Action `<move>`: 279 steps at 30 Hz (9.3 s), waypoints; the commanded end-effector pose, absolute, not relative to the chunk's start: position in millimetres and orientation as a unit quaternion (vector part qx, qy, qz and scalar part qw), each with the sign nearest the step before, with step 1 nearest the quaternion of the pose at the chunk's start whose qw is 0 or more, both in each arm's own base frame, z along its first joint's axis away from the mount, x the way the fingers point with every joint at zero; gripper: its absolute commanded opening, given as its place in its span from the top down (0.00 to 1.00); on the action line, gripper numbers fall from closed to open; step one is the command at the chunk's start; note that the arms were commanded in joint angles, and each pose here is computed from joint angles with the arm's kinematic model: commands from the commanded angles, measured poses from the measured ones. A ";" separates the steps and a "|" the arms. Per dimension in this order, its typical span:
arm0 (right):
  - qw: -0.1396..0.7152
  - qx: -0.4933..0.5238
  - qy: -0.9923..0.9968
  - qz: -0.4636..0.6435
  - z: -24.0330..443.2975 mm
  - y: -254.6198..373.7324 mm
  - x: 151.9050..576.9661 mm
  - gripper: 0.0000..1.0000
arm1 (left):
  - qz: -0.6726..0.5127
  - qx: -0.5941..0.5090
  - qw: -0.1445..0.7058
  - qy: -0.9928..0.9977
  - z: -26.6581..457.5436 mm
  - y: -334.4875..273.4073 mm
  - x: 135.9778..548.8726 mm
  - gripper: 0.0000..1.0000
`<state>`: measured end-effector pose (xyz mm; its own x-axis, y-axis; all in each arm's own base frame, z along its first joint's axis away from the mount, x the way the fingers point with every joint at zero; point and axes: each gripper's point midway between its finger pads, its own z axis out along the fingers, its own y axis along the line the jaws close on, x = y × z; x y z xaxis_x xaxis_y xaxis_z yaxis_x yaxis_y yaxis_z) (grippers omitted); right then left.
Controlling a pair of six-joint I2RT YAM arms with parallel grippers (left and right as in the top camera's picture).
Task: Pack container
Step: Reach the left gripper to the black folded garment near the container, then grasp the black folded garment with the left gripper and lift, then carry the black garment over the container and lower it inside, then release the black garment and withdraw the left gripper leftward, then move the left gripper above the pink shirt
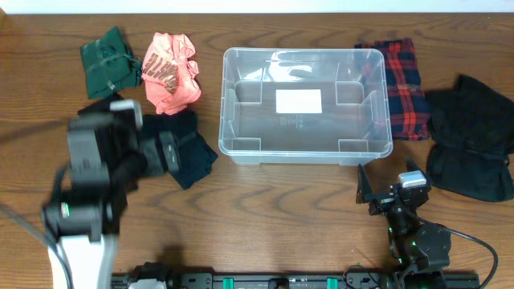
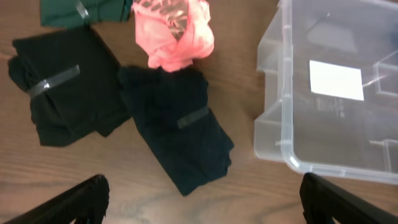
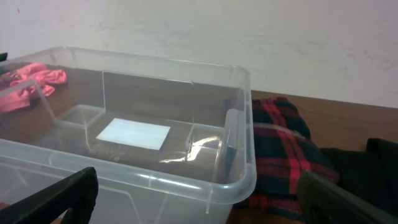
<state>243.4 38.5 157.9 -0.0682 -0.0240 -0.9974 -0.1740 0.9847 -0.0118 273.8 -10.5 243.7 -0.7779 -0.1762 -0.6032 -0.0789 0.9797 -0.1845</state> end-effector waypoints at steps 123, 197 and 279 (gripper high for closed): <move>0.680 -0.077 0.728 0.053 157.5 40.4 242.9 0.01 | -0.137 -0.163 0.372 0.903 182.9 -4.5 339.8 0.94; 0.680 -0.077 0.728 0.053 157.5 40.4 242.9 0.01 | -0.121 0.085 0.252 0.956 91.2 -211.8 421.6 0.94; 0.680 -0.077 0.728 0.053 157.5 40.5 242.9 0.01 | 0.066 -0.082 0.206 0.973 136.6 -20.8 361.1 0.68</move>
<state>243.5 38.5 158.0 -0.0678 -0.0240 -0.9974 -0.1740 0.9847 -0.0118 361.9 -24.5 140.7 -0.9003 -0.1213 -0.4181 -0.1710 0.9817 0.0834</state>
